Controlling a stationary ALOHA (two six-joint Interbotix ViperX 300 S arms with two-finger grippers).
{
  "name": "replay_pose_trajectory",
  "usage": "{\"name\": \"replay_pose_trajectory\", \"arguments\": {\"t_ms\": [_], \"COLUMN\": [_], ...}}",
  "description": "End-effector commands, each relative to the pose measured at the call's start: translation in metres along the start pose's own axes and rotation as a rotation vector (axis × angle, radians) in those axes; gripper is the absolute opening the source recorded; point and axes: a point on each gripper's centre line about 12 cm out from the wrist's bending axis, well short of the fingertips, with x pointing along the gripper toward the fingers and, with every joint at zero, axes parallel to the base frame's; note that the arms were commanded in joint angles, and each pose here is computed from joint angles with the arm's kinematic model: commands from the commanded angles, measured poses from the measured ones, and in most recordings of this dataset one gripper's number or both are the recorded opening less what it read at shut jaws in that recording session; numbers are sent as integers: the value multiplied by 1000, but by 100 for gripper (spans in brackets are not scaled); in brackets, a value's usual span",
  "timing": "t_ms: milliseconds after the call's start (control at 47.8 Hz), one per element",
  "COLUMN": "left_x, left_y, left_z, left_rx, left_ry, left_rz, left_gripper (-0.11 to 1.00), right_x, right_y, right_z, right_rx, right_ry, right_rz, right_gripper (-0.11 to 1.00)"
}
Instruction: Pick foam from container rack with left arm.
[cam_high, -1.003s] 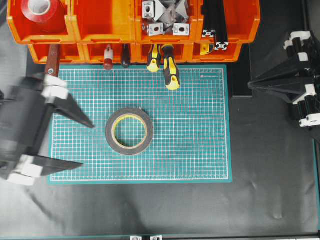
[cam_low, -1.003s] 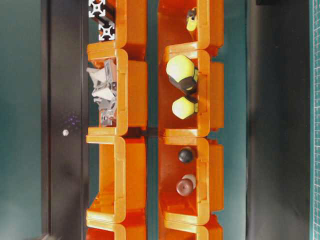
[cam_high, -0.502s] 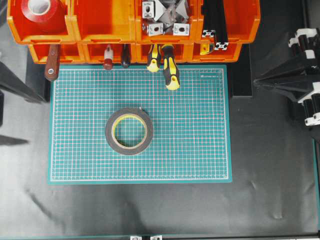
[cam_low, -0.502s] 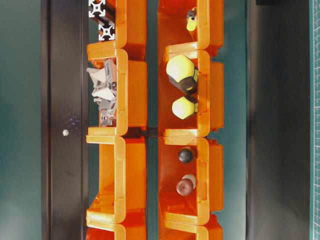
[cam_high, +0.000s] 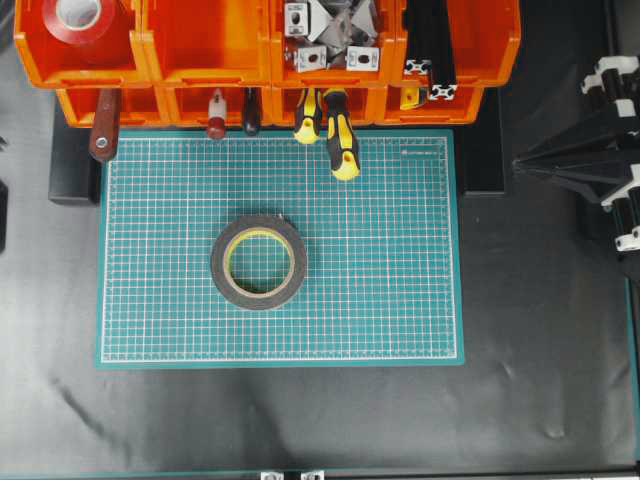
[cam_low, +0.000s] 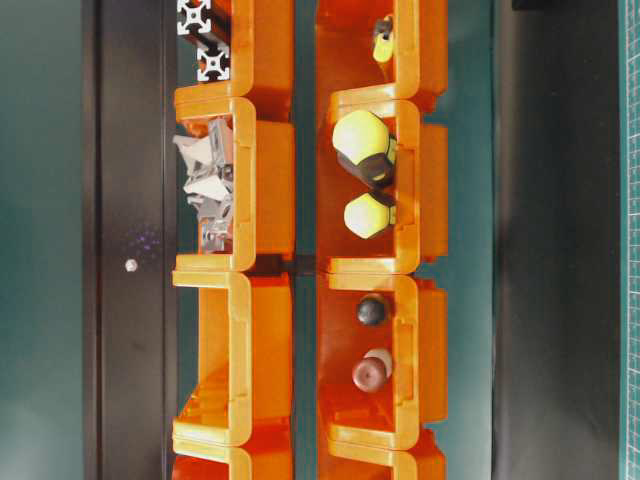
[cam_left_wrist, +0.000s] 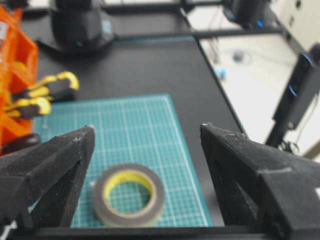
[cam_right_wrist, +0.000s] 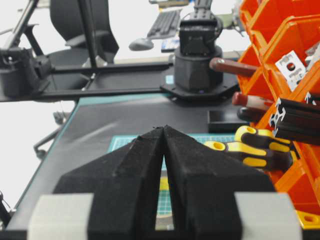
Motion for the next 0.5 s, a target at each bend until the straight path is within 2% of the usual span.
{"name": "replay_pose_trajectory", "arguments": {"t_ms": [0, 125, 481], "left_x": [-3, -1, 13], "left_y": [5, 8, 7], "left_z": [3, -1, -3], "left_rx": [-3, -7, 1], "left_ry": [-56, -82, -122], "left_rz": [28, 43, 34], "left_gripper": [82, 82, 82], "right_x": [0, 0, 0], "right_y": [1, 2, 2], "right_z": [14, 15, 16], "right_rx": [5, 5, 0], "right_ry": [-35, -37, -52], "right_rz": [4, 5, 6], "right_gripper": [0, 0, 0]}}
